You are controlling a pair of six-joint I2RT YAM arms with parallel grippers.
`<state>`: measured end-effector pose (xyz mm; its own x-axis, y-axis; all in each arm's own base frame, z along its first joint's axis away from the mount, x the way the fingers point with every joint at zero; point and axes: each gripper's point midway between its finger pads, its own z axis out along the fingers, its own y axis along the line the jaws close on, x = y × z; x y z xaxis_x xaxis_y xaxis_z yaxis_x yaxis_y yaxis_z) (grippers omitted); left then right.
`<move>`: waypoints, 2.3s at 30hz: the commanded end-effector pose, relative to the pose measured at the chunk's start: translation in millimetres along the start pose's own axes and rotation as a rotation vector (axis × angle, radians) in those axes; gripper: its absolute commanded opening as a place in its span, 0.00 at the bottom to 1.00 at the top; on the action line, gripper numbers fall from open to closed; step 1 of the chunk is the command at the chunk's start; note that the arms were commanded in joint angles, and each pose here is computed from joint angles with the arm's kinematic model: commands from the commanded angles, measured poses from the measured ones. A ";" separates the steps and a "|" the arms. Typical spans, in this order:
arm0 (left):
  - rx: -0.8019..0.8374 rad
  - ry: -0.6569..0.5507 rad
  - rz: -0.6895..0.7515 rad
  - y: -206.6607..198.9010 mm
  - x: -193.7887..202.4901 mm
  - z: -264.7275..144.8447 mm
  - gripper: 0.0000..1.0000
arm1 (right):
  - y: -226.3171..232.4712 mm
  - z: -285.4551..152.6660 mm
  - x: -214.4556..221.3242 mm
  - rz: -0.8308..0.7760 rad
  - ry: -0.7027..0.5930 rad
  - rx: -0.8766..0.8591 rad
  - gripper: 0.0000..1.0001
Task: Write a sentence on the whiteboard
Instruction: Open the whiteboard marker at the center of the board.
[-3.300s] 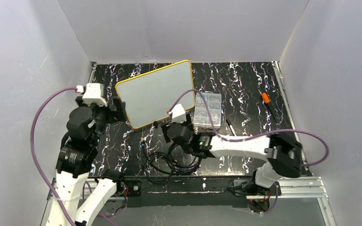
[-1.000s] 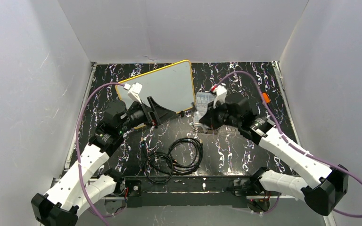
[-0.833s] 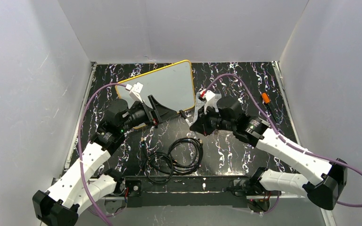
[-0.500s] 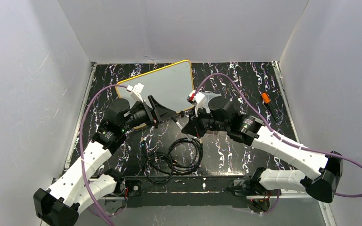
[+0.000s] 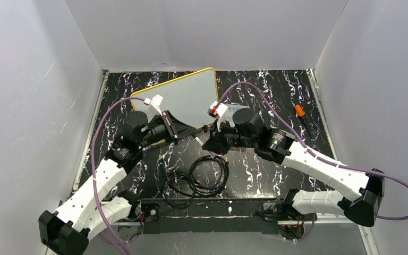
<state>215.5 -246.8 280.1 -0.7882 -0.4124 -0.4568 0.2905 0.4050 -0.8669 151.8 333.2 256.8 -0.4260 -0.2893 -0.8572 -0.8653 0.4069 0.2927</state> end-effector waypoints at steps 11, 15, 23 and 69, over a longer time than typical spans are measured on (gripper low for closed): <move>0.099 -0.200 -0.087 -33.6 -25.0 -32.5 0.00 | 18.7 -43.9 -75.8 0.208 -0.643 -0.121 0.92; 0.116 -0.228 -0.105 -37.7 -28.3 -37.5 0.00 | 33.4 -38.9 -79.1 0.236 -0.658 -0.226 0.82; 0.136 -0.256 -0.138 -35.8 -29.2 -39.8 0.00 | 56.3 -32.9 -90.7 0.298 -0.690 -0.405 0.69; 0.229 -0.618 -0.238 -18.8 -60.7 -83.4 0.00 | 36.3 -13.5 -119.6 0.455 -0.890 -0.363 0.47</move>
<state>211.2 -166.4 335.7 -0.4394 -0.8687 -0.2286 0.2912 0.1030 -0.9511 166.4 377.8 333.1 -0.5743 0.5445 -0.6113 -0.7167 0.0264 0.6969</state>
